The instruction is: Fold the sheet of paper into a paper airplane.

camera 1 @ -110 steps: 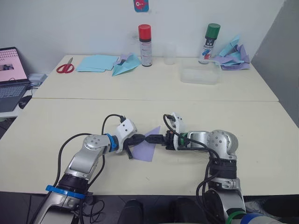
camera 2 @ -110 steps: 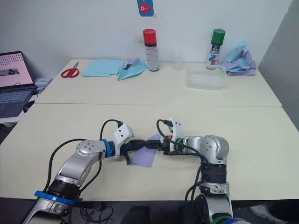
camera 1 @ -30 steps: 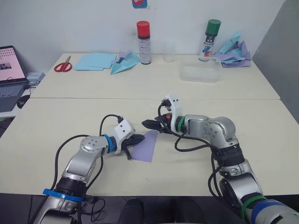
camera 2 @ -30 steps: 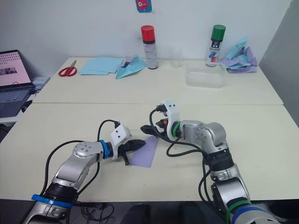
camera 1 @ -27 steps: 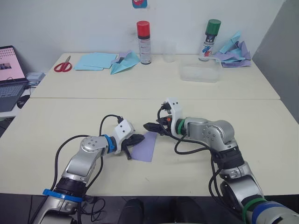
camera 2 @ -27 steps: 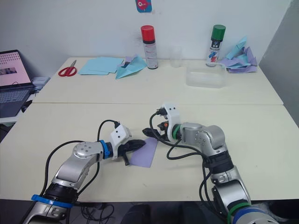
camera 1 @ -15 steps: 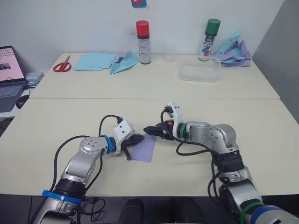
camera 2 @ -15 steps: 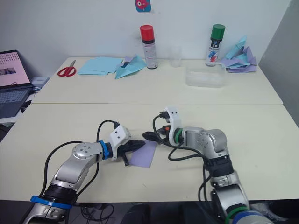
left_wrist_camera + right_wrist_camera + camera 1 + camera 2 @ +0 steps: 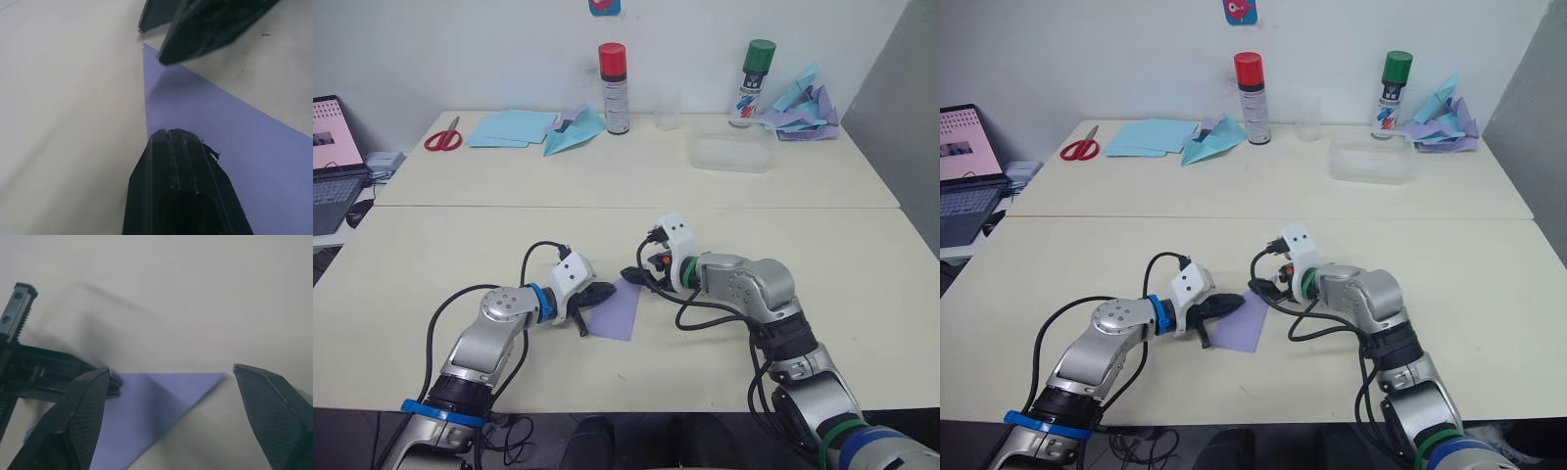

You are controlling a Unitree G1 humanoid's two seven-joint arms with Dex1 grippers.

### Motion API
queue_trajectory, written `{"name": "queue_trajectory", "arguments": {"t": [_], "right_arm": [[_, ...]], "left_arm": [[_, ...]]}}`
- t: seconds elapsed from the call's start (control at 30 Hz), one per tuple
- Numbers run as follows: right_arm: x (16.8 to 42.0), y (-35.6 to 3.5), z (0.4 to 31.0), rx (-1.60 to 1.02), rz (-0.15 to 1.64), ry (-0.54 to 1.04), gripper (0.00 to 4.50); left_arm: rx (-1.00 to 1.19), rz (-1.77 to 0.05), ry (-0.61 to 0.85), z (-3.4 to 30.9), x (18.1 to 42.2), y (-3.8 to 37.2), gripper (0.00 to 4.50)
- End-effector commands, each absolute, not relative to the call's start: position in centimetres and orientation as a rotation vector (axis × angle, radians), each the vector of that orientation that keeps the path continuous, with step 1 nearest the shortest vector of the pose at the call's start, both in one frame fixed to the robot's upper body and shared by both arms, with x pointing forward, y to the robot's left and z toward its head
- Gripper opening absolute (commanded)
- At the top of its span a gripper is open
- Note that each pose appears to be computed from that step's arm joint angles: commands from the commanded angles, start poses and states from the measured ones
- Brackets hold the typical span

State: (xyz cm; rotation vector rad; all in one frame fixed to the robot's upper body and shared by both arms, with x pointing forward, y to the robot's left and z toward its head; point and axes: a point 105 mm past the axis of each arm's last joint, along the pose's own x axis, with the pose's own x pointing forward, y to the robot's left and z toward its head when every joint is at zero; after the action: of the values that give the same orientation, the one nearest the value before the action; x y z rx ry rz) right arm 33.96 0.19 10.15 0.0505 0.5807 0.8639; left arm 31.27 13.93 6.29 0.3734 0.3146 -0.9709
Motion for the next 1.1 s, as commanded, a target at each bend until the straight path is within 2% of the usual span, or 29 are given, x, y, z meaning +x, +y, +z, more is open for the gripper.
{"name": "queue_trajectory", "arguments": {"t": [0.03, 0.2, 0.43, 0.57, 0.63, 0.73, 0.87, 0.97, 1.1], "right_arm": [[33.5, 1.2, 10.4, 0.038, 0.897, 0.581, 4.20], [32.9, 2.1, 10.3, 0.090, 0.919, 0.634, 4.20], [34.7, 0.2, 11.7, 0.021, 0.872, 0.527, 4.20], [34.9, -0.9, 13.0, 0.061, 0.872, 0.482, 4.20], [34.5, -1.5, 14.0, 0.065, 0.901, 0.435, 4.20], [34.1, -2.8, 15.3, 0.040, 0.938, 0.372, 4.20], [33.9, -5.0, 16.4, 0.027, 0.926, 0.324, 4.25], [33.4, -6.2, 16.6, 0.036, 0.911, 0.312, 4.25], [32.0, -7.1, 15.9, 0.013, 0.926, 0.306, 4.25]], "left_arm": [[0.369, -0.958, 0.478, 2.6, 30.1, 14.9, 0.00], [0.369, -0.949, 0.473, 2.7, 30.3, 15.0, 0.00], [0.370, -0.931, 0.475, 2.6, 30.2, 15.5, 0.00], [0.341, -0.920, 0.465, 2.8, 30.3, 15.3, 0.00], [0.265, -0.911, 0.422, 4.1, 30.6, 15.1, 0.00], [0.204, -0.930, 0.290, 8.1, 31.2, 15.5, 0.00], [0.200, -1.049, 0.223, 13.7, 31.2, 17.0, 1.03], [0.411, -1.164, 0.216, 15.6, 32.1, 18.0, 1.93], [0.758, -1.319, 0.147, 15.5, 33.6, 18.2, 3.20]]}}
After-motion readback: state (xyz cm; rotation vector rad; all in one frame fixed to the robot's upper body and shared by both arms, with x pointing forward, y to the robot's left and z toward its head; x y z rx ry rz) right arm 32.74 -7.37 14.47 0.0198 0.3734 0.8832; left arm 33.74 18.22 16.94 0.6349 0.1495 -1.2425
